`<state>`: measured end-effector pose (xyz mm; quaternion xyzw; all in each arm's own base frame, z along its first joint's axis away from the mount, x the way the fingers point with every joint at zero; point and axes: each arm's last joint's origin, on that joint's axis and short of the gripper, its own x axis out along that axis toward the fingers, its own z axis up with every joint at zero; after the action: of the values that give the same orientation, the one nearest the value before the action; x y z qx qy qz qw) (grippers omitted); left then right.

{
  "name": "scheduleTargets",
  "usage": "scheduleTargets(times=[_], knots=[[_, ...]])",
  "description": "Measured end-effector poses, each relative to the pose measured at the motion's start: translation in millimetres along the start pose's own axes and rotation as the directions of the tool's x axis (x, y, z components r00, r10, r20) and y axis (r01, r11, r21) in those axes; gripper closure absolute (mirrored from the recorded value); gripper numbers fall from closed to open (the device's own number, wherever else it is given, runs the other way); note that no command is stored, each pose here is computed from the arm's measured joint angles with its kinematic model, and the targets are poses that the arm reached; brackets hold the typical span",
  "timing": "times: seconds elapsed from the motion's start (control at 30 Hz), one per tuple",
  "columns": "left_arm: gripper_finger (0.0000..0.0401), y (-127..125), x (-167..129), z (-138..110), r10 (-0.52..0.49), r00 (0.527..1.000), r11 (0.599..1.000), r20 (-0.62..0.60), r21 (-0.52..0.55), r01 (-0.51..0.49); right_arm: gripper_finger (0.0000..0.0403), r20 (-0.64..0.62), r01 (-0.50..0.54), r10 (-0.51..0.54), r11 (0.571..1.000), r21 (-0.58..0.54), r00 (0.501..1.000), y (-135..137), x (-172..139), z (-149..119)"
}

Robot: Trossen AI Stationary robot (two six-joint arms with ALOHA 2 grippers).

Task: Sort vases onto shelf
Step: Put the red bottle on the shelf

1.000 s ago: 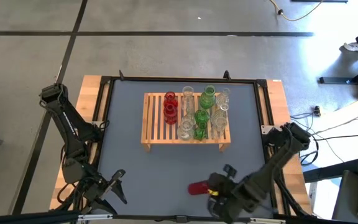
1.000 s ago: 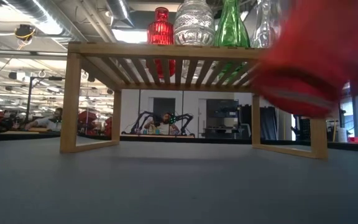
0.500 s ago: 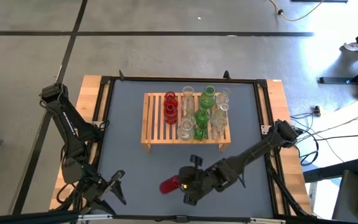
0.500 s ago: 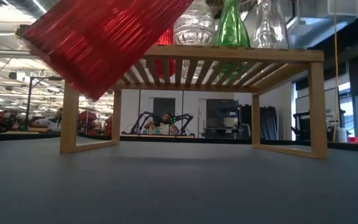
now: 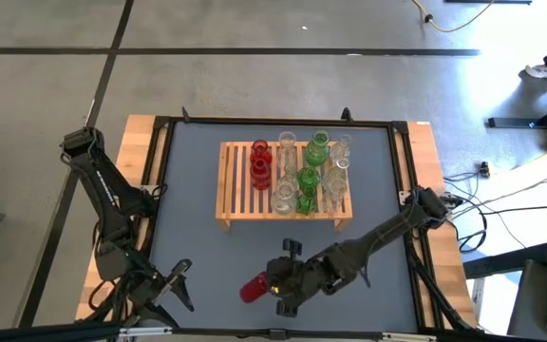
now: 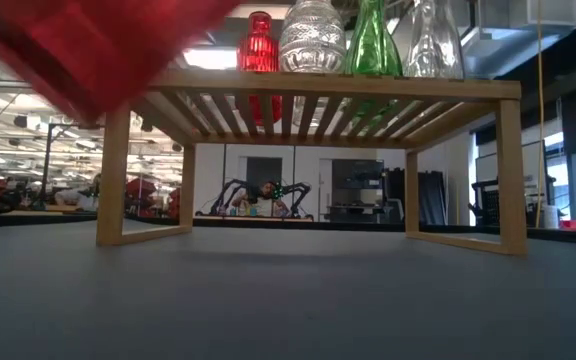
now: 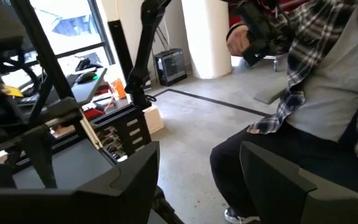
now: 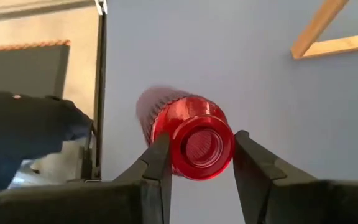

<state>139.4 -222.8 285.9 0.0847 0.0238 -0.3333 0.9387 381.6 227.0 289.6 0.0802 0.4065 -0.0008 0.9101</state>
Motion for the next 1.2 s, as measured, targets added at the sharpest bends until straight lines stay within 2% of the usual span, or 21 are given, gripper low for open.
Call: scheduleTargets(times=[0.23,0.47,0.57,0.67,0.77,0.9,1.03,1.2], knots=[[0.0184,2.7,1.0,-1.5,0.01,1.0,0.999,-0.014,-0.04,-0.011,0.0303,-0.081,0.068,-0.07,0.997,-0.018,0.994,-7.7,17.2,-1.9],[0.0184,2.6,1.0,-2.0,0.01,1.0,0.999,-0.018,-0.039,-0.011,0.0351,-0.102,0.073,-0.075,0.997,-0.021,0.992,-9.0,24.4,-4.4],[0.0184,2.9,1.2,-2.3,0.016,1.0,0.999,-0.02,-0.038,-0.017,0.0361,-0.112,0.065,-0.062,0.998,0.019,0.992,-8.2,24.5,-5.3],[0.0184,2.9,1.3,-2.3,0.017,1.0,0.999,-0.02,-0.038,-0.018,0.0356,-0.144,0.016,-0.001,0.995,0.1,0.99,-6.2,24.6,-5.8],[0.0184,2.9,1.3,-2.3,0.017,1.0,0.999,-0.02,-0.038,-0.018,0.033,-0.184,-0.001,0.037,0.981,0.193,0.982,-1.4,24.5,-12.0],[0.0184,2.9,1.3,-2.3,0.017,1.0,0.999,-0.02,-0.045,-0.018,0.0262,-0.238,0.041,0.041,0.944,0.329,0.97,10.0,22.1,-28.4],[0.0184,2.9,1.3,-2.3,0.017,1.0,0.999,-0.02,-0.045,-0.017,0.0177,-0.225,0.106,0.018,0.845,0.525,0.974,23.3,21.1,-39.1],[0.0184,2.9,1.4,-2.2,0.018,1.0,0.997,-0.019,-0.069,-0.02,0.0095,-0.243,0.155,0.005,0.758,0.634,0.97,33.6,43.7,-54.8]])
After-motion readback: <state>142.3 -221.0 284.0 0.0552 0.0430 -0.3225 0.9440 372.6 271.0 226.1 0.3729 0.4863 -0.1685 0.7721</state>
